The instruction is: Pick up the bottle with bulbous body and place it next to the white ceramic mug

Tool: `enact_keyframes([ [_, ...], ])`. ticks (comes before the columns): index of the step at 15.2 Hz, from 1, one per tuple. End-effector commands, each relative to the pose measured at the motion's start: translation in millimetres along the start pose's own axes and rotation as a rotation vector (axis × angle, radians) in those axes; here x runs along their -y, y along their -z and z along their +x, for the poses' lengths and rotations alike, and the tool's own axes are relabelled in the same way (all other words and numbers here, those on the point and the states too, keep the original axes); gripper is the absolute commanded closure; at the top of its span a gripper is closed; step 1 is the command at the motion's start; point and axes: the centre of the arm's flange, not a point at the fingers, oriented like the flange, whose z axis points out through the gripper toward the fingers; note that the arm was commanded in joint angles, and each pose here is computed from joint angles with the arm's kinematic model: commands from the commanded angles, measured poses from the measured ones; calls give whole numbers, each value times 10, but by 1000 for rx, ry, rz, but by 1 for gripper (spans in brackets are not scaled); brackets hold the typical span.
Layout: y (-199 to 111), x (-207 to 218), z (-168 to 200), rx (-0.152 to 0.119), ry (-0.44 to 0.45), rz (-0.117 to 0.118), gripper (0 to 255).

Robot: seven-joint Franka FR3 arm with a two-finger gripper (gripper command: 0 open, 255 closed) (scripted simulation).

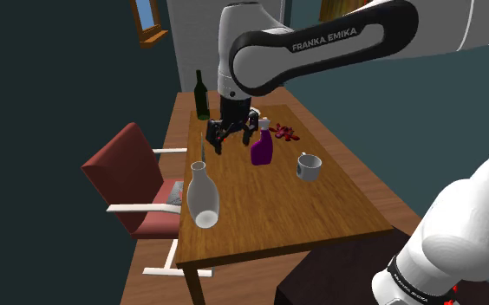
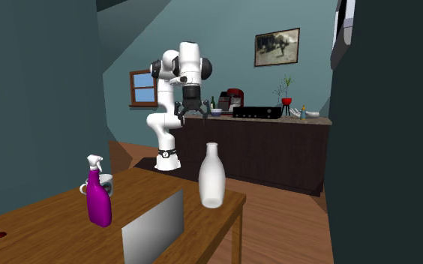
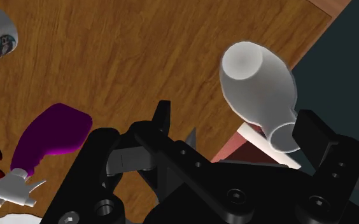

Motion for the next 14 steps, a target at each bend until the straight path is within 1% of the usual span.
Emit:
enact_keyframes([
  [1,-156,180,144,-1,-1,-3,0],
  [8,-626,825,629,-2,-2,-18,0],
  [14,-943,819,629,-2,-2,-18,0],
])
